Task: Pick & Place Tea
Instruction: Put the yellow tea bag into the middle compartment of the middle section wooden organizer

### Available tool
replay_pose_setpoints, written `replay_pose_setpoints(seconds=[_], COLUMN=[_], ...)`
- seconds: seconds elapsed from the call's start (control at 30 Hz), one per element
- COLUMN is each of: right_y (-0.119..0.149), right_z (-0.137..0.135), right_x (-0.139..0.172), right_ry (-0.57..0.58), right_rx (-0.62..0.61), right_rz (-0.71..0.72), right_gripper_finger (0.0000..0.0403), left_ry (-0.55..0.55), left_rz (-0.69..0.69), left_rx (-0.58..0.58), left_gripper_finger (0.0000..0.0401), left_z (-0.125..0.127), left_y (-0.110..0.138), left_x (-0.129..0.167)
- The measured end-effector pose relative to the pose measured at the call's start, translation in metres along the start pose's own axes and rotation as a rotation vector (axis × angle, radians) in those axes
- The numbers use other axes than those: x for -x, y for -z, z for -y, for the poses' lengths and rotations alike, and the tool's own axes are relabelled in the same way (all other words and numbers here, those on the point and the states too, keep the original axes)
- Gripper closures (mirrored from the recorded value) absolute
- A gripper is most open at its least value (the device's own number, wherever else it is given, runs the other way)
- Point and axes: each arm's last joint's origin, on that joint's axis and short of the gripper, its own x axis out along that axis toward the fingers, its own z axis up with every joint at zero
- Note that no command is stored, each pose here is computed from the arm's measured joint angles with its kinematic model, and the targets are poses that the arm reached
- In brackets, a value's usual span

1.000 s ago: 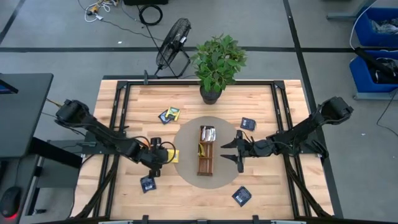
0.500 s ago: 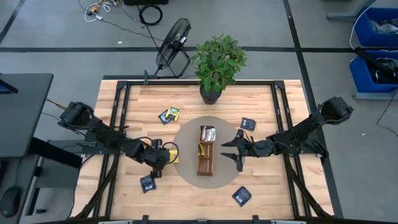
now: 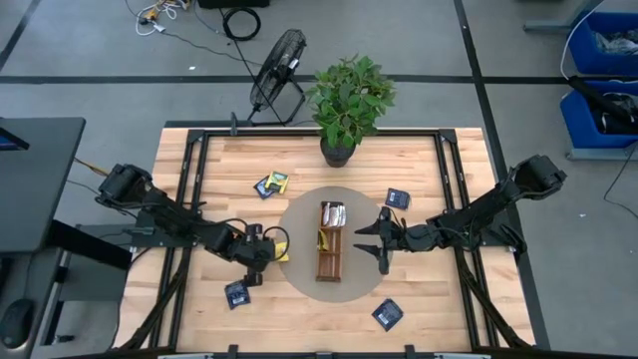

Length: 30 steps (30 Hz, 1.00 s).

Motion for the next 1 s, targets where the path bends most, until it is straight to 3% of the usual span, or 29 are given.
replay_pose_setpoints(seconds=[0.3,0.53,1.0], right_y=[0.0,-0.013,-0.045], right_z=[0.0,-0.007,-0.022], right_x=[0.0,-0.004,-0.014], right_ry=[-0.001,-0.031,-0.105], right_rx=[0.06,0.191,0.265], right_rz=[-0.003,0.016,0.032], right_gripper_finger=[0.0213,0.0213,0.0213], left_ry=[0.026,0.042,0.108], left_rz=[-0.003,0.004,0.167], left_rx=[-0.014,-0.057,-0.025], left_gripper_finger=[0.0397,0.0398,0.0398], left_z=[0.006,0.012,0.015], left_y=[-0.03,-0.049,-0.097], left_x=[0.024,0.04,0.07])
